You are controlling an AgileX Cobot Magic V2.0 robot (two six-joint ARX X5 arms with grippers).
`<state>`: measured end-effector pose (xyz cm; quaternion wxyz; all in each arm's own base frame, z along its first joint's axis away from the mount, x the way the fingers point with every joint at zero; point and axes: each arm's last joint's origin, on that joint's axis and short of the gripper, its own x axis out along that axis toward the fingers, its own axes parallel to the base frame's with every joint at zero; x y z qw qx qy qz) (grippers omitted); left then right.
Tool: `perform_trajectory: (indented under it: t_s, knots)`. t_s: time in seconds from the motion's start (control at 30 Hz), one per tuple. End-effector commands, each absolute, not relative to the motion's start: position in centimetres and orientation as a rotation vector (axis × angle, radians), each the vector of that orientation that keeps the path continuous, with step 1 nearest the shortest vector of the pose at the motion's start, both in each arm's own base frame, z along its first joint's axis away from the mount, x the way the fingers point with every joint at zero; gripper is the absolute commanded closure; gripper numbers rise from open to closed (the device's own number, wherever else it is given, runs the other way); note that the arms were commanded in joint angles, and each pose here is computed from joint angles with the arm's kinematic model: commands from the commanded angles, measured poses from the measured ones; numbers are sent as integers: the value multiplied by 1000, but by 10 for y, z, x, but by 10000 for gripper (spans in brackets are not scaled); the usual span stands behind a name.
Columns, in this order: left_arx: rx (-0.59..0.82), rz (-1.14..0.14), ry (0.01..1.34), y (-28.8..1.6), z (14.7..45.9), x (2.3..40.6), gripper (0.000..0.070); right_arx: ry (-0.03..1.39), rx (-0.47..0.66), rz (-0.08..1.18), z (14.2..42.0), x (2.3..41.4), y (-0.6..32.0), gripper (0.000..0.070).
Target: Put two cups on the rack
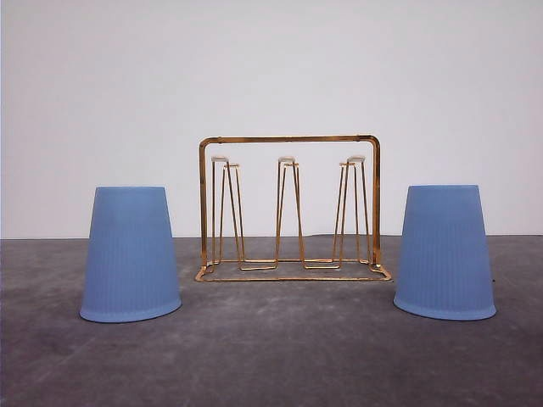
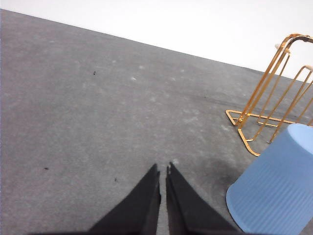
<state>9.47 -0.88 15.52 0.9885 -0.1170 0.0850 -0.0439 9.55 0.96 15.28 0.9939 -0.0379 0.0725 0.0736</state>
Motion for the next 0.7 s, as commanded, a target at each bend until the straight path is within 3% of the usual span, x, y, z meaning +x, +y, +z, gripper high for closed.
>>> perform_trajectory:
  t_s: [0.0, 0.2, 0.37, 0.57, 0.67]
  knots:
    - [-238, -84, 189, -9, 150, 95, 697, 136, -80, 148, 153, 96, 10, 690]
    - [-239, -84, 189, -9, 150, 95, 697, 136, -71, 154, 153, 96, 10, 690]
    - [-239, -85, 187, -9, 150, 95, 697, 136, 16, 198, 154, 96, 11, 690]
    - [-358, -90, 147, -9, 165, 93, 697, 96, 286, 205, 175, 92, 12, 694]
    - [-409, -97, 107, -9, 187, 89, 697, 79, 326, 238, 200, 89, 13, 694]
